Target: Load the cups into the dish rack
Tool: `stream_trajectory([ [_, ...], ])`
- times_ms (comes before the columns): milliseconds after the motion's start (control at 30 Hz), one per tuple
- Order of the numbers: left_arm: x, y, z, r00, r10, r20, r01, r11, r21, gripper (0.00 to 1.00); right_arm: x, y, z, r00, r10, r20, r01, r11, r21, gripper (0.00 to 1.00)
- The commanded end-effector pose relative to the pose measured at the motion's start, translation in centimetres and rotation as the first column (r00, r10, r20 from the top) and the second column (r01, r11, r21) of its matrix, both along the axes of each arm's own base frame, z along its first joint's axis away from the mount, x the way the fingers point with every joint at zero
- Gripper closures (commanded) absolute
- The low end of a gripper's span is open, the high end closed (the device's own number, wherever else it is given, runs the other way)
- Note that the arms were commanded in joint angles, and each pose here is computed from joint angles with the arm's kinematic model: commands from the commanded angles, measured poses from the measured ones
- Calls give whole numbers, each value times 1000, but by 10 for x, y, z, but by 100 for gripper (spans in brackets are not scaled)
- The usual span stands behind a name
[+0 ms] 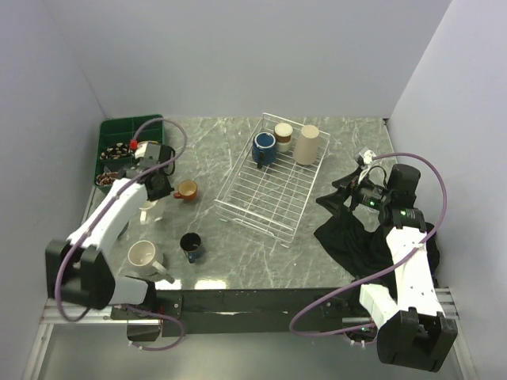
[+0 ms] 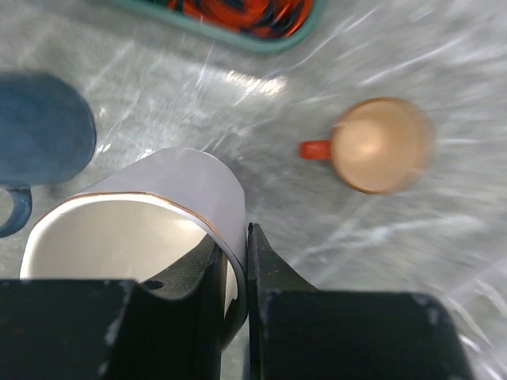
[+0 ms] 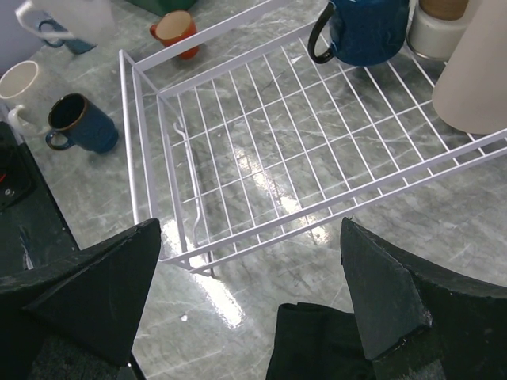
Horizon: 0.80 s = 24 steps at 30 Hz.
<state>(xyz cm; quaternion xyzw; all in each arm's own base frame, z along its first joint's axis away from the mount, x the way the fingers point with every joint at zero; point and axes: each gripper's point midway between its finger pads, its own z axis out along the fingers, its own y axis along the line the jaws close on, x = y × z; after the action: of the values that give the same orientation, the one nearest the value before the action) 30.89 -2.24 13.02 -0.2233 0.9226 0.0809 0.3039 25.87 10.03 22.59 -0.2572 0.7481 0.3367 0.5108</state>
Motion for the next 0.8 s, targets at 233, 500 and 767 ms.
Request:
stream_trajectory([
  [233,-12,-42,185,830,-52,555,236,935,-264,99,-8,6,18,991,97,88,-96,995,-16,0],
  [500,-35,-134,282,601,90,795,678,470,-565,99,-18,20,58,963,264,58,-260,962,-79,0],
  [767,-39,-152,341,536,415,735,798,34,-602,99,-26,109,119,919,393,33,-394,918,47,0],
])
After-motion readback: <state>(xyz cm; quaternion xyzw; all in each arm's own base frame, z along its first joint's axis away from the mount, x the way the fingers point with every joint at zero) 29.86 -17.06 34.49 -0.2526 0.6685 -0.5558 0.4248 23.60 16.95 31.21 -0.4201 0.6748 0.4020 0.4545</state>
